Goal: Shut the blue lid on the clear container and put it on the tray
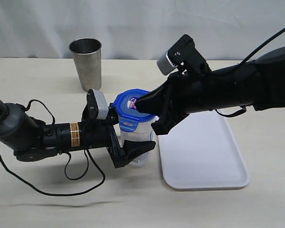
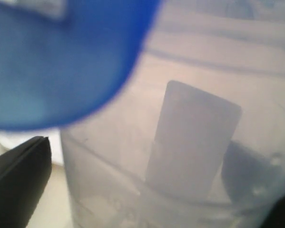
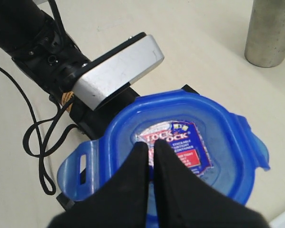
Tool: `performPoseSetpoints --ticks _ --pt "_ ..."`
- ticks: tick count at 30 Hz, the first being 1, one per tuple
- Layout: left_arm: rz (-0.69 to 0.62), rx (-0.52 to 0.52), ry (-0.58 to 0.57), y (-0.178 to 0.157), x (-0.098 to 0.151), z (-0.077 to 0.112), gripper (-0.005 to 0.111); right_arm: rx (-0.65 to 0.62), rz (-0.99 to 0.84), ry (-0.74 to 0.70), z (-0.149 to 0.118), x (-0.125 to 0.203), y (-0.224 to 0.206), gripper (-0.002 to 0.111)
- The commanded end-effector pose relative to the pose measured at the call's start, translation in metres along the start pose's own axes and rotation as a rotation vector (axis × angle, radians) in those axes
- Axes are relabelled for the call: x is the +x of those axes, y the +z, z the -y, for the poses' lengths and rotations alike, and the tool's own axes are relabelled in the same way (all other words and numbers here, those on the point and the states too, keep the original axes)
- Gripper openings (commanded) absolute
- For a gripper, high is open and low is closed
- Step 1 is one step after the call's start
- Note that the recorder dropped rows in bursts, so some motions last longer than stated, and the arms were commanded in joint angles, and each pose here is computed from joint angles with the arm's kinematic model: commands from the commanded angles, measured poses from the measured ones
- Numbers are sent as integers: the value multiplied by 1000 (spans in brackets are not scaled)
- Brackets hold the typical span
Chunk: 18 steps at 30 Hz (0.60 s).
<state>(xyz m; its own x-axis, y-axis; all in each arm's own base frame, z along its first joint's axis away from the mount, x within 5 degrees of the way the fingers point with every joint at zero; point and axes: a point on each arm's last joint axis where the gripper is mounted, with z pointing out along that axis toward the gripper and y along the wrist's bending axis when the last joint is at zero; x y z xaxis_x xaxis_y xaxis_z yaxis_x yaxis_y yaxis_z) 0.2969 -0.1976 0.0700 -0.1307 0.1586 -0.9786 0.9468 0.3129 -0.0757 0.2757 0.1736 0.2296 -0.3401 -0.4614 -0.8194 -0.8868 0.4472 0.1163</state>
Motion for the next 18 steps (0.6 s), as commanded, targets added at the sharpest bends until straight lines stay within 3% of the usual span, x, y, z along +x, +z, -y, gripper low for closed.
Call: performPoseSetpoints --ticks 1,4,6,12,14,17,18 --pt "25 -22 -11 1 -3 -3 91 6 -72 -38 2 13 5 4" --pt "26 -25 -12 1 -3 -3 89 6 -72 -38 2 13 5 4" --pt "27 -26 -13 1 -3 -3 78 6 -72 -38 2 13 5 4" --pt "25 -20 -11 1 -3 -3 27 24 -54 -17 3 11 5 4" --pt "25 -22 -9 1 -3 -3 0 32 -29 -19 2 3 0 5" --pt "-9 -40 -5 0 -1 -5 0 60 43 -13 -3 -20 -19 20" --pt "-10 -47 -7 -2 0 -7 0 88 91 36 -6 -33 -30 31"
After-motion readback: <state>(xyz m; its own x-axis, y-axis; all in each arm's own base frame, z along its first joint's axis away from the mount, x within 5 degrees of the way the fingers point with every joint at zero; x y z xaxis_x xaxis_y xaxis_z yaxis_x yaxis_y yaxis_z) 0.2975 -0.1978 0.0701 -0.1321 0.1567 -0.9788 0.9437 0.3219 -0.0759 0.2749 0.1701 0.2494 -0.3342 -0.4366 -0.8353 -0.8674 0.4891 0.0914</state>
